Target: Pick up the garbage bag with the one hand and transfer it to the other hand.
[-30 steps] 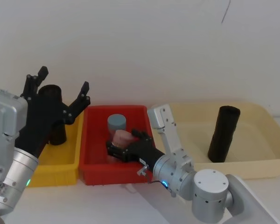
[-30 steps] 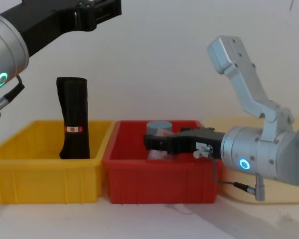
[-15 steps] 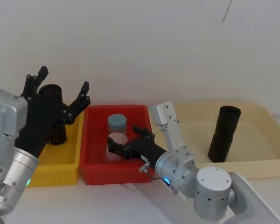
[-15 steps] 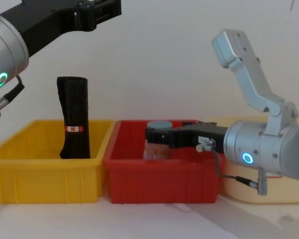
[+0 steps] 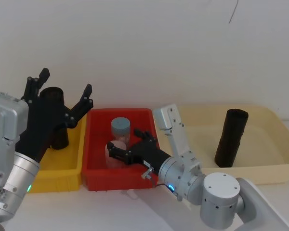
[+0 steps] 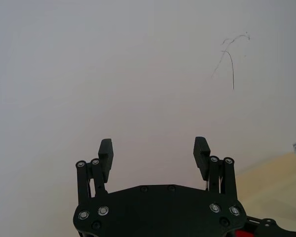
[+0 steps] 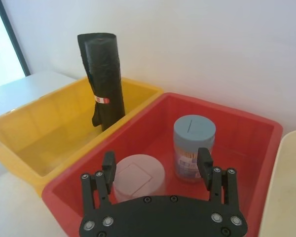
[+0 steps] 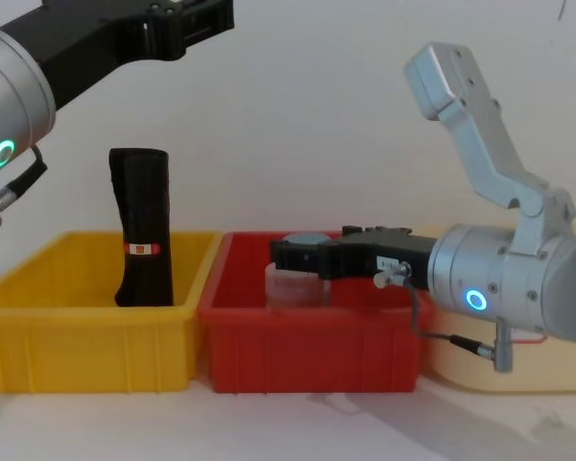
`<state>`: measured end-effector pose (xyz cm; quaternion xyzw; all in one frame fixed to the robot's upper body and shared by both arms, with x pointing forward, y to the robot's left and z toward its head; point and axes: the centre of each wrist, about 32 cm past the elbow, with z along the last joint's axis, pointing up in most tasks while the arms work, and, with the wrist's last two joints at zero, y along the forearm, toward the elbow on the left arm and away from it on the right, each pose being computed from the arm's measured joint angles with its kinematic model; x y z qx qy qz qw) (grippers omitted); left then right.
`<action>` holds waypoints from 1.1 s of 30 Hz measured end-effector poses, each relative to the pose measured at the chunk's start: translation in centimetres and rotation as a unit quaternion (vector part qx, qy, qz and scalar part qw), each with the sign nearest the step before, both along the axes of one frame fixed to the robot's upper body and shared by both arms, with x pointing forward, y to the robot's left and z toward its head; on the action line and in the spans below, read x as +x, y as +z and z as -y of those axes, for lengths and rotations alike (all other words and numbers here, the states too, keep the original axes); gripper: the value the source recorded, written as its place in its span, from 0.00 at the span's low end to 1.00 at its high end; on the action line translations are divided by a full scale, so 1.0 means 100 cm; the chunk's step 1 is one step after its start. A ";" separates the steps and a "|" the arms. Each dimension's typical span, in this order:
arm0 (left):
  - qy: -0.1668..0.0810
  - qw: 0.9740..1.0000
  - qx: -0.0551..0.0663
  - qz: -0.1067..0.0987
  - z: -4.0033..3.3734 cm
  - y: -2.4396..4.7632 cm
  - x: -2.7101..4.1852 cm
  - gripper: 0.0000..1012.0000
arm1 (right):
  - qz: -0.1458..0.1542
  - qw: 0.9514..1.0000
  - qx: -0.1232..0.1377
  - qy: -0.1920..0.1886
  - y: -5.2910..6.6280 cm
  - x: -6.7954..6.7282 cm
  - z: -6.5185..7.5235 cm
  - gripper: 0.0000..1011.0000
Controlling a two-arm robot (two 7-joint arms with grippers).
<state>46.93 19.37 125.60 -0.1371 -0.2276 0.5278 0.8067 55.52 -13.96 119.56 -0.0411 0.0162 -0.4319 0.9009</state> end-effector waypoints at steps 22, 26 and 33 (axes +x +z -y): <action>0.000 1.000 0.000 0.000 0.0000 0.0000 0.0000 0.99 | -0.010 1.000 -0.008 0.020 -0.007 -0.006 -0.008 0.99; 0.000 1.000 0.000 0.000 0.0000 0.0000 0.0000 0.99 | -0.013 1.000 -0.009 0.021 -0.008 -0.006 -0.010 0.99; 0.000 1.000 0.000 0.000 0.0000 0.0000 0.0000 0.99 | -0.019 0.999 -0.012 0.022 -0.011 -0.005 -0.013 0.99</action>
